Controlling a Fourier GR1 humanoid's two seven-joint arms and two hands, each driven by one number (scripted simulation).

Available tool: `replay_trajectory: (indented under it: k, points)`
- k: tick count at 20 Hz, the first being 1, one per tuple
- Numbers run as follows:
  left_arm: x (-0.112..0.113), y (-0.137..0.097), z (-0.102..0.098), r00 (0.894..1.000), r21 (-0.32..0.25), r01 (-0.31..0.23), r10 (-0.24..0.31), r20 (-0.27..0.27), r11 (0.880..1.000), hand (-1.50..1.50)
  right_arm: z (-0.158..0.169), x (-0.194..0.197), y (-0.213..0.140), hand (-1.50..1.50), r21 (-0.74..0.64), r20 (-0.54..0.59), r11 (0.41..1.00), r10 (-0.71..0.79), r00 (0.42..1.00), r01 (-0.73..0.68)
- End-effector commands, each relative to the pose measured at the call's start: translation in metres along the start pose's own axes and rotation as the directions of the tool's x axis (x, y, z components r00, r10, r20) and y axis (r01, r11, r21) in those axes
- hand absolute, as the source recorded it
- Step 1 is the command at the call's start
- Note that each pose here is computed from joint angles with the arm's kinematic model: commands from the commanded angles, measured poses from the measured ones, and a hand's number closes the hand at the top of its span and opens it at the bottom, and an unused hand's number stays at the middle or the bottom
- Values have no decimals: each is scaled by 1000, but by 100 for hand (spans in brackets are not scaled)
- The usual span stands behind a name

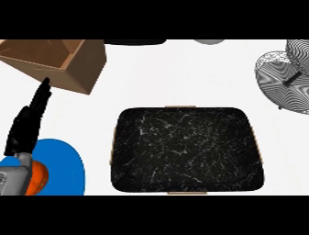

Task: Pick the croissant from the tray and place it in the tiered basket

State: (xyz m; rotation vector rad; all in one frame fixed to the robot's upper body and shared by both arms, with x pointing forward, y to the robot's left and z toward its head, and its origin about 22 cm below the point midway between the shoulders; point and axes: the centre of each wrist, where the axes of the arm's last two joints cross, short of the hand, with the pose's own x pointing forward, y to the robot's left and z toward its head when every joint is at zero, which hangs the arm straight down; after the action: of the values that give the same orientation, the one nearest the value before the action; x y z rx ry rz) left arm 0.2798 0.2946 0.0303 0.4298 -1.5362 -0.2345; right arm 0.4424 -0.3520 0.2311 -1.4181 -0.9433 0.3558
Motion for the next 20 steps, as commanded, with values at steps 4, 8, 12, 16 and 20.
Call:
replay_trajectory:
  k: [4,8,12,16,20]
  points:
    - [10,2,7,1000,-21,-4,4,8,1000,0,-9,-43,23,-150,44,-93,992,-116,989,120]
    - [1,-5,3,1000,-3,-11,11,-6,1000,0,-6,-38,13,-150,-57,-66,960,-277,959,273]
    - [10,10,5,1000,4,-2,2,-4,1000,0,-6,-46,-5,-150,-136,-13,933,-339,941,334]
    - [3,19,-3,1000,14,6,-6,1,1000,0,-1,-46,-26,-150,-229,5,900,-379,925,370]
    - [-1,16,-3,1000,16,-14,15,-18,1000,0,1,-66,-69,-150,-252,-92,894,-403,911,370]
